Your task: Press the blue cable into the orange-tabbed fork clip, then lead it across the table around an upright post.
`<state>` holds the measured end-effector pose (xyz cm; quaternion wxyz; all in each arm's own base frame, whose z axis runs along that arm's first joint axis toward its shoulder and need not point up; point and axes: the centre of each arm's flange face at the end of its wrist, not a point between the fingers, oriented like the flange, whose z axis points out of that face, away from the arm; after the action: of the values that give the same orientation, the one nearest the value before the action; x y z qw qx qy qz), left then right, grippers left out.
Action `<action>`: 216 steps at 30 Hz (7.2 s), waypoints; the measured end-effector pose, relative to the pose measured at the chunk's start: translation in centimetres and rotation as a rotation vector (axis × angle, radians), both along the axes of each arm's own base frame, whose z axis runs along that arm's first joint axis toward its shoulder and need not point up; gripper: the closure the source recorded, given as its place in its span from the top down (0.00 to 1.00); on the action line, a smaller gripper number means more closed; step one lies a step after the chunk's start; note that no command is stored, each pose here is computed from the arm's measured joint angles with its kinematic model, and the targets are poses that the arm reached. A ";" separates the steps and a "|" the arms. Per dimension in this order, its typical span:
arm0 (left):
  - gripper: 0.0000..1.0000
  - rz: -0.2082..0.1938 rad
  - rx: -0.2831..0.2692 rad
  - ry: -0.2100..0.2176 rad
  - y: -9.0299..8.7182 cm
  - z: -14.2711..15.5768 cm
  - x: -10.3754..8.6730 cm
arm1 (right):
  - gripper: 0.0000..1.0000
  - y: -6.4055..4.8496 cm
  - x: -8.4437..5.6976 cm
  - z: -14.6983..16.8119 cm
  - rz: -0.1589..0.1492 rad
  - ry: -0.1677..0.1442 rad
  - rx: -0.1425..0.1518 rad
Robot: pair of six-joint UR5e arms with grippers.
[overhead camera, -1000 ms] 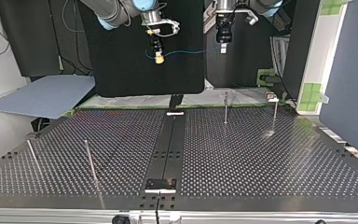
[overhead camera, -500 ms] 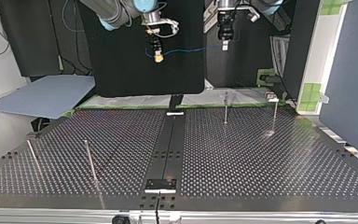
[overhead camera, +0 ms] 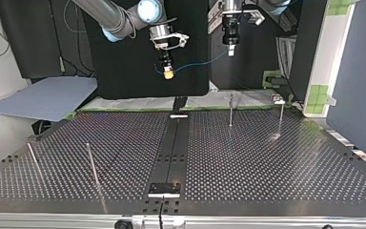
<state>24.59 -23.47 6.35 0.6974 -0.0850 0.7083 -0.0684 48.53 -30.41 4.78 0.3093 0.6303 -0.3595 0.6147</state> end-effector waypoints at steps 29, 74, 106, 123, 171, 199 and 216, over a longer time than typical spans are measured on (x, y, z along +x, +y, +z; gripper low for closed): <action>0.00 0.126 -0.124 -0.047 1.8 -5.1 10.3 | 0.00 -6.5 2.4 -8.4 0.041 0.004 0.051; 0.00 0.074 -0.112 0.078 6.4 -9.2 19.1 | 0.00 -11.1 6.3 -8.8 0.136 -0.007 0.040; 0.00 0.082 -0.091 0.111 7.2 -7.5 24.8 | 0.00 -13.4 7.1 -8.2 0.121 0.013 0.055; 0.00 0.086 -0.105 0.114 8.9 -6.4 28.4 | 0.00 -17.8 7.1 -5.8 0.067 0.012 0.049; 1.00 -0.042 -0.055 0.258 8.0 -4.5 17.4 | 0.00 -18.0 6.6 -5.9 0.061 0.034 0.072; 1.00 -0.021 0.032 0.253 7.5 -6.9 18.1 | 0.00 -17.9 6.5 -6.0 0.060 0.045 0.079; 1.00 -0.077 0.125 0.214 6.7 -6.7 18.4 | 0.00 -18.0 6.5 -6.0 0.059 0.042 0.074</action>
<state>43.03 -16.75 -0.34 0.6188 -0.0211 0.7842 -0.0414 54.99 -48.43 -1.23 0.2751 0.6643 -0.3569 0.5963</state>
